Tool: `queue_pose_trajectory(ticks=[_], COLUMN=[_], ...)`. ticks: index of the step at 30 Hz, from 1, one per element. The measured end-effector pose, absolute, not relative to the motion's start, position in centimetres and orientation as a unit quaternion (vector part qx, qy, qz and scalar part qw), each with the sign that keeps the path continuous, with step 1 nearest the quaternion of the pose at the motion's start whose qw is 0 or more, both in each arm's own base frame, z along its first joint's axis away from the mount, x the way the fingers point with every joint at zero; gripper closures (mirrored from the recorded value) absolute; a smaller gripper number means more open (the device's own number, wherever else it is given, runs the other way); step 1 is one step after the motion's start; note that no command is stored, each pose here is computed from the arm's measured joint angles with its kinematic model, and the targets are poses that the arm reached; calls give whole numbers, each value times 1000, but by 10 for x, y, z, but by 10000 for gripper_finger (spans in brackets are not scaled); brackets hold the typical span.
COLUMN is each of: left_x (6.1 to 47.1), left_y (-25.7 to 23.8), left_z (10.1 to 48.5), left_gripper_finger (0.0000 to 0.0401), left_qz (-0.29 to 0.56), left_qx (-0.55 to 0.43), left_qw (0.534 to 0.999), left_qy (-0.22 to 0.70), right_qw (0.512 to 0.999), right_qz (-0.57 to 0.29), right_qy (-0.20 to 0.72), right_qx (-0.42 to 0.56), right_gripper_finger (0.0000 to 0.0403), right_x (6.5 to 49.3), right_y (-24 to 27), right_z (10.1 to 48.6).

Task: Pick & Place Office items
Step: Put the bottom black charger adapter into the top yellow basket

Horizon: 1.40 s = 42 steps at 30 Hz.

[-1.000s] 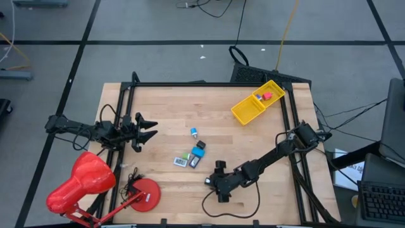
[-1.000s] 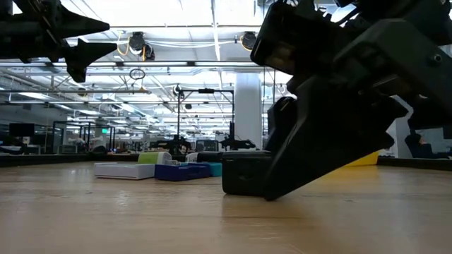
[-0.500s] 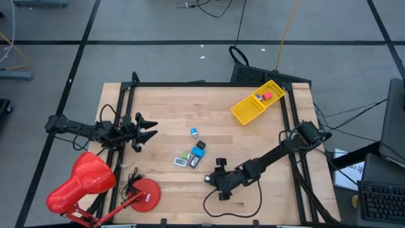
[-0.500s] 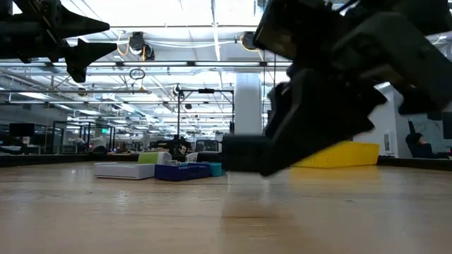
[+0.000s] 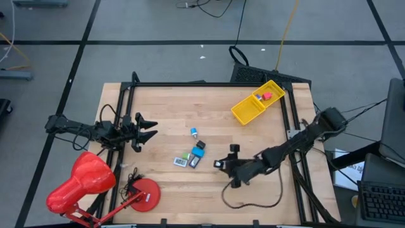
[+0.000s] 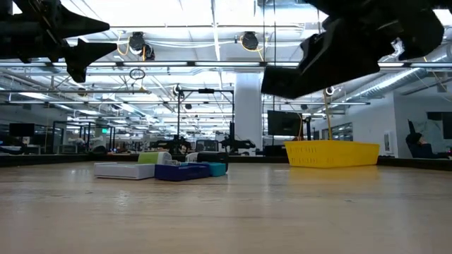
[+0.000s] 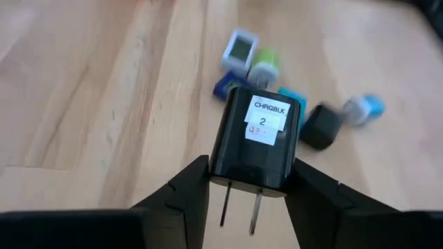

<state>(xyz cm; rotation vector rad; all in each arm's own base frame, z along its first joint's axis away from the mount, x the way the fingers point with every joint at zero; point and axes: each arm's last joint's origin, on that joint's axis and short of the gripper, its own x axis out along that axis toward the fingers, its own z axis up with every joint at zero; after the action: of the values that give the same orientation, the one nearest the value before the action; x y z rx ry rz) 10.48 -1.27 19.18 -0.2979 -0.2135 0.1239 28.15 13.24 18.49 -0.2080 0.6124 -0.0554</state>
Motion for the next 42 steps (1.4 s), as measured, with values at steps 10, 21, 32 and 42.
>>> queue_pose_trajectory(ticks=[10,21,32,42], left_x=[105,105,105,105], left_y=[-13,-13,-13,-13], left_z=[192,192,192,192], left_gripper_finger=[187,187,187,187], left_qz=[62,62,62,62], left_qx=[-148,-148,-148,-148], left_qw=[981,981,981,981], left_qy=[-106,-106,-106,-106], right_qw=[979,982,895,814], right_qz=[-6,-122,-401,-547], right_qy=[196,144,195,188], right_qx=[-56,-29,-8,59], right_gripper_finger=[258,258,258,258], right_x=[228,207,188,152], right_y=[70,10,-71,-131], right_z=[195,211,202,199])
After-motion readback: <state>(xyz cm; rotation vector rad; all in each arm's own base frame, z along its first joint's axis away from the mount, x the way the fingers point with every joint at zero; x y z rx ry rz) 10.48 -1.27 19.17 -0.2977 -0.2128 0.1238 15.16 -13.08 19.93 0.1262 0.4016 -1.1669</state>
